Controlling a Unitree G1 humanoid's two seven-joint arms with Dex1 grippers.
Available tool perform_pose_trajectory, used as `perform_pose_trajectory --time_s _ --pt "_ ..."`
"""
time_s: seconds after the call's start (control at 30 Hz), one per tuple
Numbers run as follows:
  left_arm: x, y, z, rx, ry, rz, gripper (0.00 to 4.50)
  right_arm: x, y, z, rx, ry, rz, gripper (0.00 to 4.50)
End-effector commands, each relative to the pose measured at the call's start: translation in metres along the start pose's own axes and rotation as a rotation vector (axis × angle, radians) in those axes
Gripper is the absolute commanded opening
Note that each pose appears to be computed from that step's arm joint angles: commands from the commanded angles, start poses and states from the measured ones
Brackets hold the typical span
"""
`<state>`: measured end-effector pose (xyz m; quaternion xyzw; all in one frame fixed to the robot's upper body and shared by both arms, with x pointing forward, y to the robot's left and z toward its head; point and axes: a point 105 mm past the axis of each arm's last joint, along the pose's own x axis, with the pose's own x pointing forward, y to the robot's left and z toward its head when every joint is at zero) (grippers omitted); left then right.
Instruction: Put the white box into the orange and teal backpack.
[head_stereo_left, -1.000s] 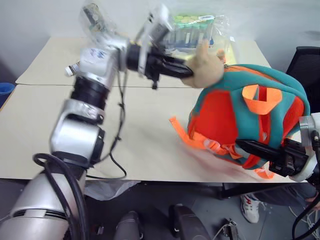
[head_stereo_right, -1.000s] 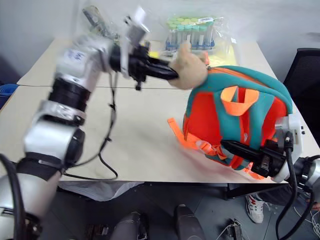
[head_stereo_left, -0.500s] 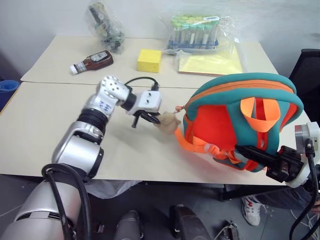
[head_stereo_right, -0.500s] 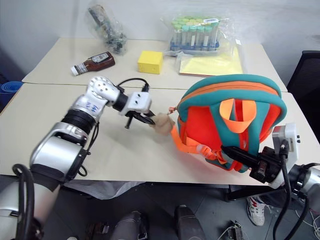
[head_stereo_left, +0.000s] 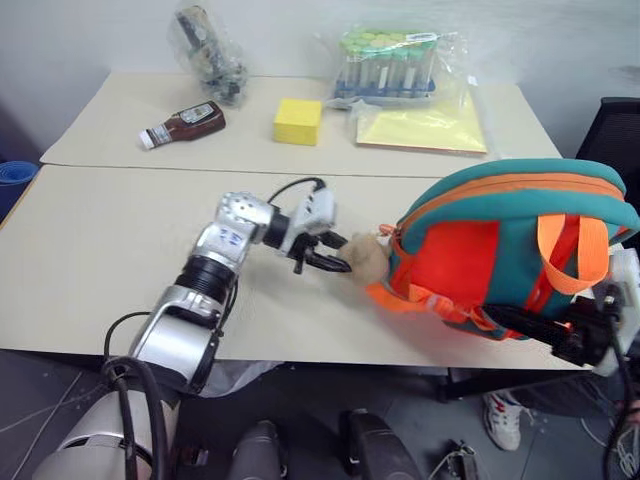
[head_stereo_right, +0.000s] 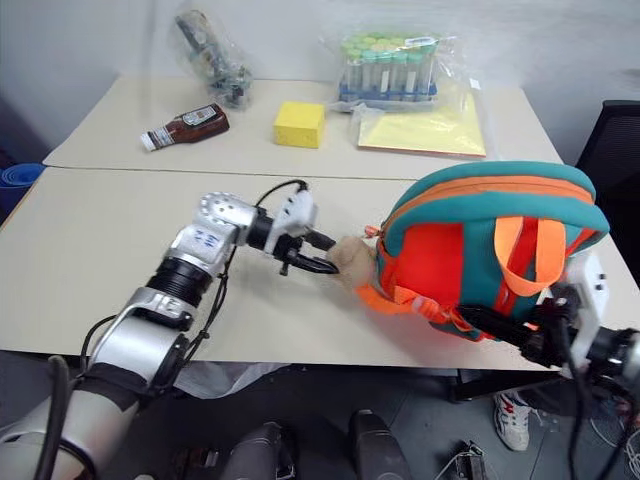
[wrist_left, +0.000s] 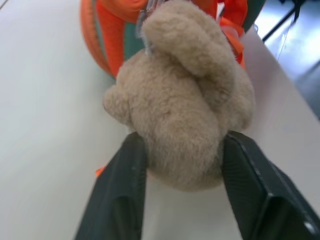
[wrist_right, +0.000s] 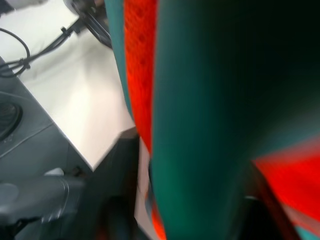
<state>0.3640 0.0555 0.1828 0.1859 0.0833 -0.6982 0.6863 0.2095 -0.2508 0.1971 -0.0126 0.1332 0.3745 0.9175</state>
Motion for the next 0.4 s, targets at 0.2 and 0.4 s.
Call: perform_pose_trajectory --time_s 0.2,0.4 --pt "-0.102 -0.003 0.049 -0.088 -0.248 0.106 4.48 -0.094 -0.032 0.047 -0.081 -0.072 -0.207 4.45" --pt "-0.116 -0.005 0.054 -0.033 -0.272 0.203 4.48 -0.122 -0.063 0.043 -0.075 -0.162 -0.383 4.45"
